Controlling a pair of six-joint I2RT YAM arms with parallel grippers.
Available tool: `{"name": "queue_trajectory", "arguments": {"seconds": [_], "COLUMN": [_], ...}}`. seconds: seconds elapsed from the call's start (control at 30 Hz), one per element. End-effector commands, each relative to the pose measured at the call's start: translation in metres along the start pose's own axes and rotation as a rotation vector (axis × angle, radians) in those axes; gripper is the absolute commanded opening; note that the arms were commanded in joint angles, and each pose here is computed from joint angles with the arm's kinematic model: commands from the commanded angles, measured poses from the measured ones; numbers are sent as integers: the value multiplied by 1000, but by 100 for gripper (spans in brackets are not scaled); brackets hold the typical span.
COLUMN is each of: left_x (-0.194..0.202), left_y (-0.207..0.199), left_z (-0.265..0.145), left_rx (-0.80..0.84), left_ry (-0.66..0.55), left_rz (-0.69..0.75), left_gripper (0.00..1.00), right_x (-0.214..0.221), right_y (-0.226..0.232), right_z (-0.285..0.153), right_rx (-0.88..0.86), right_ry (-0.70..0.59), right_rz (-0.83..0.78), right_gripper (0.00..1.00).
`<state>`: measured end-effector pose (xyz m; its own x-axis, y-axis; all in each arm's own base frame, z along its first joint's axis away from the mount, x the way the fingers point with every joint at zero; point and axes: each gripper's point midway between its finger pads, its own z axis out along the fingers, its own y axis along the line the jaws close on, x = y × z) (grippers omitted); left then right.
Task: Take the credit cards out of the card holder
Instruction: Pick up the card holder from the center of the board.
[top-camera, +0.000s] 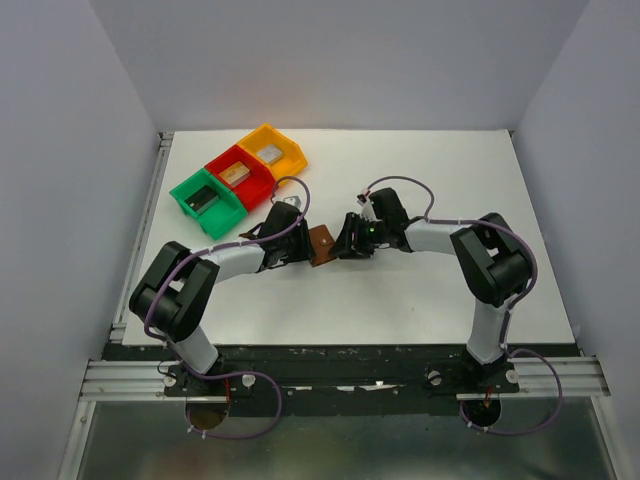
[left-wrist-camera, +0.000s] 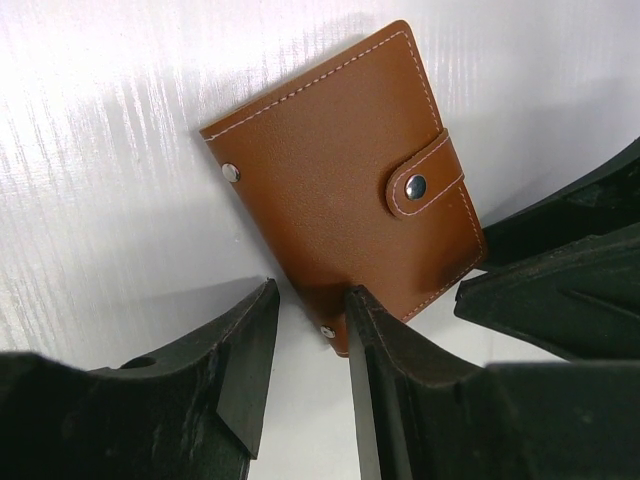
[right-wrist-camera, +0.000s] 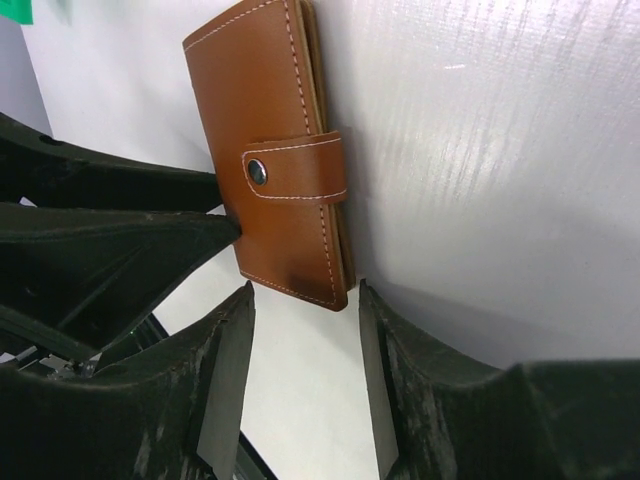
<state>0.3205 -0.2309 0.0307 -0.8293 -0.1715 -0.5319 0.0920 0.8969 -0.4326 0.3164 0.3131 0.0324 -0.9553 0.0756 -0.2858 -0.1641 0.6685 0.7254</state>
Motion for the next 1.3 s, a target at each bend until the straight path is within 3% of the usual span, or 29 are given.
{"name": "queue_trajectory", "arguments": {"seconds": [0.0,0.27,0.7,0.8,0.97,1.07,1.17,1.27], "left_x": [8,8,8,6,-4,-10,-15,-26], "left_y": [9,7,-1,-1,7,8,10,8], "left_z": [4,4,3,2,-11,-18,-25,-41], "left_rx": [-35,-28,17,18,-23,-43,-55,-12], "left_ry": [29,32,26,20,-66,-99,-134,-243], "left_rz": [20,19,24,16,-25,-56,-105,-181], "left_gripper": [49,49,49,49,50,55,65,79], "right_x": [1,-6,-5,-6,-5,-3,2,6], "right_y": [-9,-2,5,7,17,20,27,37], "right_z": [2,6,9,4,-11,-20,-32,-54], "right_rx": [29,-8,-58,-57,-68,-63,-74,-78], "right_ry": [0,2,9,-7,-28,-31,-31,-46], "right_rz": [14,6,8,-2,-30,-34,-49,-88], "right_gripper": [56,52,17,0,0,0,0,0]}}
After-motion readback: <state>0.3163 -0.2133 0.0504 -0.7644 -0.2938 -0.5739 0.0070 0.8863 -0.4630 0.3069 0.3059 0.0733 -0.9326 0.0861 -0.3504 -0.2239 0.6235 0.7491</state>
